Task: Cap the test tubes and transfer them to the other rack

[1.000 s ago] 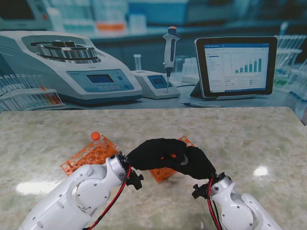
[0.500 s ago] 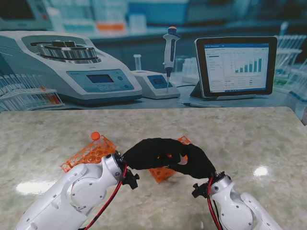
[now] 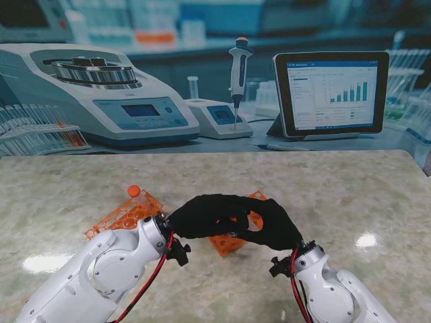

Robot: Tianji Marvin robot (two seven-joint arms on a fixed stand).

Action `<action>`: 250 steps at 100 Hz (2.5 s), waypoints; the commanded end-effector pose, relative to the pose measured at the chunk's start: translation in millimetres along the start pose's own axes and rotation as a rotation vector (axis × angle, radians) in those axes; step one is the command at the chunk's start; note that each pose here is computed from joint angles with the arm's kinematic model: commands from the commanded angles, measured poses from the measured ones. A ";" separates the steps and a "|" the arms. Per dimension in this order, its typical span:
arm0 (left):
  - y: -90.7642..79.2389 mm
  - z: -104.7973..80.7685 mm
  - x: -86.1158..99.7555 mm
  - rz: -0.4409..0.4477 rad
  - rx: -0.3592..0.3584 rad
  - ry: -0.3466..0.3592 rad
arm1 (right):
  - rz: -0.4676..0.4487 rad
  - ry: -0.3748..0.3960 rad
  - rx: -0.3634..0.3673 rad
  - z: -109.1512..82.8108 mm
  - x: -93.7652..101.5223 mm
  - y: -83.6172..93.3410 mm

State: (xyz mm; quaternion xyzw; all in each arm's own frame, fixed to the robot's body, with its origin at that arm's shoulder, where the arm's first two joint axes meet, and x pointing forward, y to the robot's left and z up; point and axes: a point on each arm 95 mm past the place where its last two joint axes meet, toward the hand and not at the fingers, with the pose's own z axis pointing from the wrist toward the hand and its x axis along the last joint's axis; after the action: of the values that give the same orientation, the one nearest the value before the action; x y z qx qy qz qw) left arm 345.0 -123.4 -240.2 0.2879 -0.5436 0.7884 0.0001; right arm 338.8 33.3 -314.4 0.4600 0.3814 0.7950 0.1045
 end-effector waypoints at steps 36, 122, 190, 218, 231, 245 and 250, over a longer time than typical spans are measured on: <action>-7.8 -12.2 -2.9 0.033 -0.021 -0.029 | -0.011 -0.042 0.024 -1.4 -5.4 4.9; -22.5 -53.9 -26.4 0.106 -0.029 -0.155 | -0.082 -0.056 0.179 19.2 -4.8 38.6; -31.9 -89.1 -39.2 0.171 -0.040 -0.256 | -0.105 -0.039 0.462 80.8 7.8 62.0; -37.5 -100.4 -41.8 0.190 -0.036 -0.291 | -0.106 -0.042 0.504 99.4 10.2 60.9; -39.1 -106.2 -43.9 0.197 -0.032 -0.308 | -0.113 -0.040 0.510 105.4 11.6 62.4; -40.6 -110.9 -46.1 0.207 -0.034 -0.323 | -0.115 -0.039 0.514 109.6 14.0 65.5; -41.3 -112.4 -46.8 0.209 -0.033 -0.327 | -0.116 -0.039 0.518 110.2 14.6 66.4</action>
State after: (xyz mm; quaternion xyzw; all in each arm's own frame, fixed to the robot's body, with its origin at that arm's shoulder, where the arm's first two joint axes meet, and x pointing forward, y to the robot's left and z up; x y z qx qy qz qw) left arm 346.9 2.0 -252.4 0.3523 -0.5742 0.7208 -0.1630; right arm 432.7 49.6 -228.2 0.4632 0.5946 0.6561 0.0389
